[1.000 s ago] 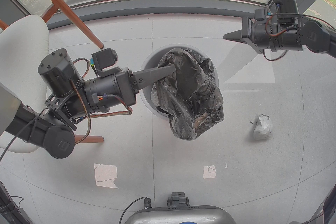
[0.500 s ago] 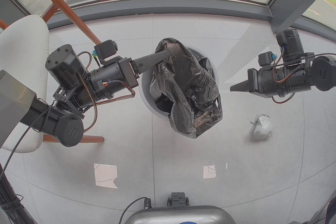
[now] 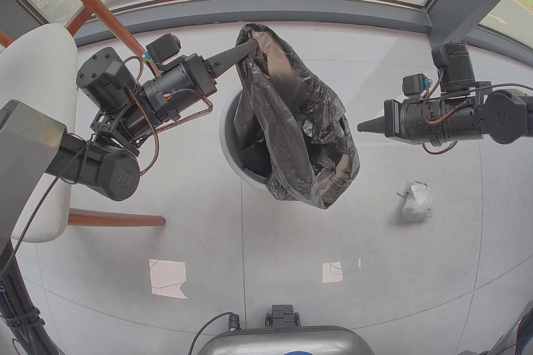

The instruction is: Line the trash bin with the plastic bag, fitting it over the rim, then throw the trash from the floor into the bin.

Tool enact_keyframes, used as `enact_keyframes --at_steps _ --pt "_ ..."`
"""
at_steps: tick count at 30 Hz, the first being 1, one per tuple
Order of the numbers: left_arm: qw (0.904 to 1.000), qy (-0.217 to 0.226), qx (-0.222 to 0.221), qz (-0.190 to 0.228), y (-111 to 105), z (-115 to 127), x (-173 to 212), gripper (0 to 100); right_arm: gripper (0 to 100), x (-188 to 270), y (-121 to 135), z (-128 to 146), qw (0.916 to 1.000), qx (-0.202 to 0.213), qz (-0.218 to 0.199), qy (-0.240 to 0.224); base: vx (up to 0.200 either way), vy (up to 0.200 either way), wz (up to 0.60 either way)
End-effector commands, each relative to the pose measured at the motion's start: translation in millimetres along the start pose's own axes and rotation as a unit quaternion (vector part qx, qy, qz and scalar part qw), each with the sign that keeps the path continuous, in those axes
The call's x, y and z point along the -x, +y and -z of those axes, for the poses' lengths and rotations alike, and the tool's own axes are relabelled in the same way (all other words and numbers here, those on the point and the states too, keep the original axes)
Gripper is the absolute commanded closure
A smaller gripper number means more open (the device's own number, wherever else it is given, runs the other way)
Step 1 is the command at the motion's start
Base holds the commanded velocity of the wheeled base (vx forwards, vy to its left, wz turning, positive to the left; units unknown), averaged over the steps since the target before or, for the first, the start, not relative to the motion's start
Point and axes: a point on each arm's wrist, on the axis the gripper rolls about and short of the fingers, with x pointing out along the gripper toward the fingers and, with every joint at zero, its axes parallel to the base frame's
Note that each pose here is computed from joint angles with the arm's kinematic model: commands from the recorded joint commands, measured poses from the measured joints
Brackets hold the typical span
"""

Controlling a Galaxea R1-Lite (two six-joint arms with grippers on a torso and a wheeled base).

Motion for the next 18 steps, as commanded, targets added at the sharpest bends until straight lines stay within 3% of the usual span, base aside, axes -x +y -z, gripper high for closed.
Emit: enact_keyframes --at_steps 1,6,13,14,18 --pt "0.9997 -0.006 -0.017 -0.016 10.9 -1.3 3.6 100 100 9.0 4.4 1.9 1.0 0.003 -0.003 -0.004 0.0 0.0 0.0" --pt "0.9975 -0.016 -0.05 -0.046 32.5 -3.9 13.1 100 100 13.8 9.9 -1.2 0.9999 0.008 -0.009 -0.012 0.0 0.0 0.0" --pt "0.9976 -0.016 -0.049 -0.045 29.9 -3.7 12.6 100 100 9.7 24.3 -3.8 0.9992 0.023 -0.029 -0.016 0.0 0.0 0.0" --pt "0.9976 -0.016 -0.049 -0.045 29.6 -3.9 12.7 100 0 8.9 26.4 -3.9 0.999 0.024 -0.033 -0.016 0.0 0.0 0.0" --pt "0.9977 -0.016 -0.05 -0.043 27.1 -5.3 12.7 100 0 -0.3 23.0 -7.5 0.999 0.02 -0.035 -0.017 0.0 0.0 0.0"
